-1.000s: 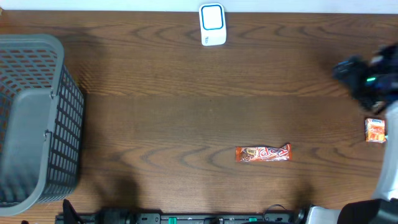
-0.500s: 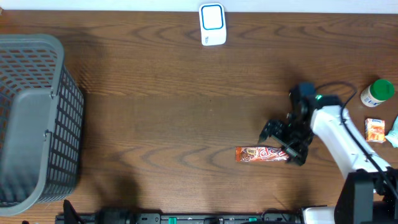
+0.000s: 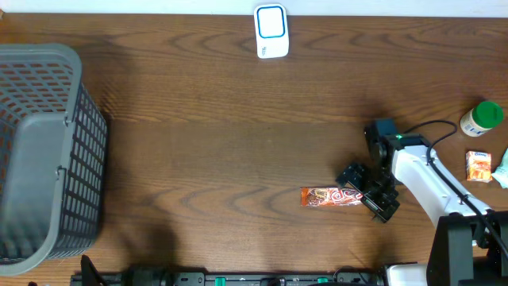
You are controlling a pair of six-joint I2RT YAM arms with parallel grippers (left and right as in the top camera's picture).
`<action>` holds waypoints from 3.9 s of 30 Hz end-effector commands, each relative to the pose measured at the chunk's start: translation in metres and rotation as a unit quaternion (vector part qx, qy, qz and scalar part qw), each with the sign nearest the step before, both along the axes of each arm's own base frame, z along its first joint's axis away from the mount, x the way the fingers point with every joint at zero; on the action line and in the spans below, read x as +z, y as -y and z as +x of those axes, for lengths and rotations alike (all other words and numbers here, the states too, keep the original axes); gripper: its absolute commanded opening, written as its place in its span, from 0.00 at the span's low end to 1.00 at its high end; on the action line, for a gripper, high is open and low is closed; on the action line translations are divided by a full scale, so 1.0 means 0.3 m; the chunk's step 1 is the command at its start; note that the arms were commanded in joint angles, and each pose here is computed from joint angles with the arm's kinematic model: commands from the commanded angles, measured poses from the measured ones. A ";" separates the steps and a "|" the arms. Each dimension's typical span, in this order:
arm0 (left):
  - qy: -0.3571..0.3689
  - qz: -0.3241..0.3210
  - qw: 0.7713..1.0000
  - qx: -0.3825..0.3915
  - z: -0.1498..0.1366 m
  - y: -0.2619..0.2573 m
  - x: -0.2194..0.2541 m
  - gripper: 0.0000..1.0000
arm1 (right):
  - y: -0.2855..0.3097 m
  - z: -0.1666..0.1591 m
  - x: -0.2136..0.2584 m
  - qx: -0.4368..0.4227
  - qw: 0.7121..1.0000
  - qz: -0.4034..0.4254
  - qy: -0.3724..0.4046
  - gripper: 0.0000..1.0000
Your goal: Scan the item barcode
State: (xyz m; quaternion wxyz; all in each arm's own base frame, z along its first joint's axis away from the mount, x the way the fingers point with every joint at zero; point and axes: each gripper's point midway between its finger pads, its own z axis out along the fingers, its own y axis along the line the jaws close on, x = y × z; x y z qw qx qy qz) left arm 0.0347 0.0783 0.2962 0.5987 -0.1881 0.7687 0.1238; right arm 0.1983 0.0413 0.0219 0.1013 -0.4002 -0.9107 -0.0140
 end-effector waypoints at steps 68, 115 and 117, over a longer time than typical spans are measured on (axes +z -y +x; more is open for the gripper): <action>-0.001 -0.001 1.000 0.002 -0.001 0.000 0.000 0.85 | -0.624 0.272 0.759 0.644 0.043 0.269 0.715 0.01; -0.001 -0.001 1.000 0.002 -0.001 0.000 -0.001 0.85 | -0.826 0.226 0.463 0.647 -0.033 0.321 0.691 0.01; -0.001 -0.001 1.000 0.002 -0.001 0.000 -0.001 0.85 | -0.819 0.237 0.453 0.648 -0.016 0.323 0.690 0.01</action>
